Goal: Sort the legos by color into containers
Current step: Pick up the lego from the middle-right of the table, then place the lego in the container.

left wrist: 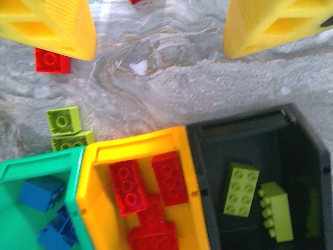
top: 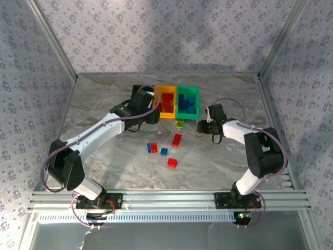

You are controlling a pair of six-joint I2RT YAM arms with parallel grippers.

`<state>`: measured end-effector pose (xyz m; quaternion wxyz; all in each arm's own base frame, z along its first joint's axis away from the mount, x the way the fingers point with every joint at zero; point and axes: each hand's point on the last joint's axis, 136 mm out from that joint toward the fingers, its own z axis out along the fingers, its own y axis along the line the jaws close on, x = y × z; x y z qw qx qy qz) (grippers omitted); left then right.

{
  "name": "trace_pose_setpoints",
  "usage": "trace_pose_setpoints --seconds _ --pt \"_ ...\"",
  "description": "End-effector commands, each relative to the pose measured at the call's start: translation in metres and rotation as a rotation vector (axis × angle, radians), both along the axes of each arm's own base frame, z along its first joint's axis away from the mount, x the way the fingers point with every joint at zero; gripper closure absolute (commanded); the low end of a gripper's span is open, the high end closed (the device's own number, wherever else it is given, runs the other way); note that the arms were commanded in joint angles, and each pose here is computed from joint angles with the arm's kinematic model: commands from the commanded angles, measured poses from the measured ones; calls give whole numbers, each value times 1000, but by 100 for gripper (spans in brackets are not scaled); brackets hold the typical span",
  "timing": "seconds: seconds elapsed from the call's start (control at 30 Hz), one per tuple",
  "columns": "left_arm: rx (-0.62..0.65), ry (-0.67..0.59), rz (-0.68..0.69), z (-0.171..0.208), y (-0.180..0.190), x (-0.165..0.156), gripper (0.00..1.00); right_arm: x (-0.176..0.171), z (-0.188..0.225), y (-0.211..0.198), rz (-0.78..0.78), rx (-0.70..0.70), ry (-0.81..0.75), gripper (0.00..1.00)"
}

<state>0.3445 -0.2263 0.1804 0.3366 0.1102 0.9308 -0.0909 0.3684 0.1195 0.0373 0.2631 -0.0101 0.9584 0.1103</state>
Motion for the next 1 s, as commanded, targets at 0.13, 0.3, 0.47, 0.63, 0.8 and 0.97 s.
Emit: trace_pose_setpoints --seconds 0.13,0.3,0.47,0.63,0.8,0.97 --pt "-15 -69 58 2 33 1 35 9 0 6 36 -73 34 58" --pt "-27 -59 102 -15 56 2 35 8 -3 5 39 -113 52 69" --pt "-59 -12 156 -41 76 6 36 3 0 11 51 -150 58 78" --pt "-60 -16 183 -52 87 6 36 -3 34 28 70 -196 -4 80" --pt "-94 -11 259 -57 109 5 36 -11 84 58 120 -207 -91 80" --pt "-154 -9 300 -60 118 3 36 0 124 108 175 -91 -149 80"
